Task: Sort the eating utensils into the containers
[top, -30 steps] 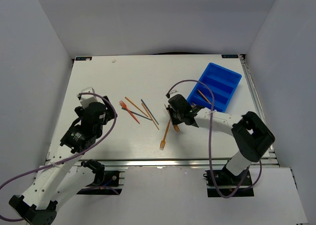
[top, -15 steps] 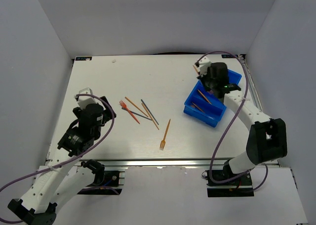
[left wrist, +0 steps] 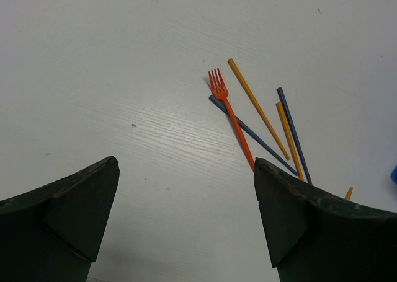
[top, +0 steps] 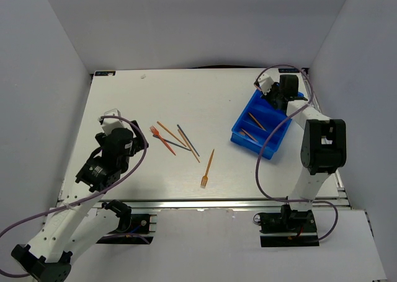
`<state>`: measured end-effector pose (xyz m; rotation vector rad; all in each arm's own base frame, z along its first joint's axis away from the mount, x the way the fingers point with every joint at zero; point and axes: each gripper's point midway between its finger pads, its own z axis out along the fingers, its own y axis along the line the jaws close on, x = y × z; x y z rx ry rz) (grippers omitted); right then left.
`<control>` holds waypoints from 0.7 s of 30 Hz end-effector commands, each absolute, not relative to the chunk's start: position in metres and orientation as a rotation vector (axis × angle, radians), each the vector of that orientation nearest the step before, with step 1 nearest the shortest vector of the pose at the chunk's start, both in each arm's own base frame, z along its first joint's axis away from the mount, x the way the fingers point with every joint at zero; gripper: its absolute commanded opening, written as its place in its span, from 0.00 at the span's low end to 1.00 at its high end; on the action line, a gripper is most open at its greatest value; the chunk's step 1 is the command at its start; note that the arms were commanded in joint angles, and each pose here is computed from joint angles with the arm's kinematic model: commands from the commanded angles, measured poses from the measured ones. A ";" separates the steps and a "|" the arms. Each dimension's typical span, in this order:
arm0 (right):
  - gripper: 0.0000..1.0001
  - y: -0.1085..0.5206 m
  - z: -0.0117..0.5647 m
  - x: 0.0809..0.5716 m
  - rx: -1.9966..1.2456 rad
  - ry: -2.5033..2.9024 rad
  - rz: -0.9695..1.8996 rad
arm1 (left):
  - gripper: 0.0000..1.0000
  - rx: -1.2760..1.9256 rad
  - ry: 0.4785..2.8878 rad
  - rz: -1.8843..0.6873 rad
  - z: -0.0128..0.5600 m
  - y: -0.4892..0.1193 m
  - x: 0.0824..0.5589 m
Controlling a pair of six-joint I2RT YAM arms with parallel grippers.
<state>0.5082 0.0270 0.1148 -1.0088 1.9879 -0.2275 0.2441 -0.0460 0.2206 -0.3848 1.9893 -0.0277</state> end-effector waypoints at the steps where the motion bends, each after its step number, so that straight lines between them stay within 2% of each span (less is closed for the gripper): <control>1: 0.00 0.030 0.119 0.526 -1.060 1.893 -0.261 | 0.98 -0.369 1.985 -0.040 0.222 -0.048 0.245; 6: 0.00 0.024 0.110 0.518 -1.033 1.914 -0.234 | 0.98 -0.376 1.975 -0.045 0.224 -0.048 0.245; 8: 0.17 0.025 0.113 0.515 -1.025 1.922 -0.217 | 0.98 -0.371 1.980 -0.043 0.223 -0.049 0.245; 12: 0.22 0.028 0.116 0.506 -1.027 1.931 -0.181 | 0.98 -0.375 1.978 -0.040 0.223 -0.048 0.244; 13: 0.27 0.027 0.112 0.501 -1.035 1.957 -0.168 | 0.98 -0.378 1.972 -0.043 0.225 -0.047 0.244; 14: 0.39 0.028 0.116 0.498 -1.030 1.960 -0.161 | 0.98 -0.379 1.973 -0.043 0.224 -0.047 0.244; 15: 0.41 0.029 0.122 0.498 -1.028 1.945 -0.160 | 0.98 -0.378 1.974 -0.044 0.224 -0.047 0.244; 17: 0.62 0.031 0.136 0.496 -0.978 1.932 -0.139 | 0.98 -0.377 1.976 -0.042 0.223 -0.048 0.244; 18: 0.89 0.036 0.155 0.494 -0.962 1.892 -0.117 | 0.98 -0.377 1.976 -0.042 0.223 -0.048 0.245; 21: 0.89 0.054 0.209 0.486 -0.864 1.823 -0.061 | 0.98 -0.374 1.985 -0.035 0.221 -0.048 0.246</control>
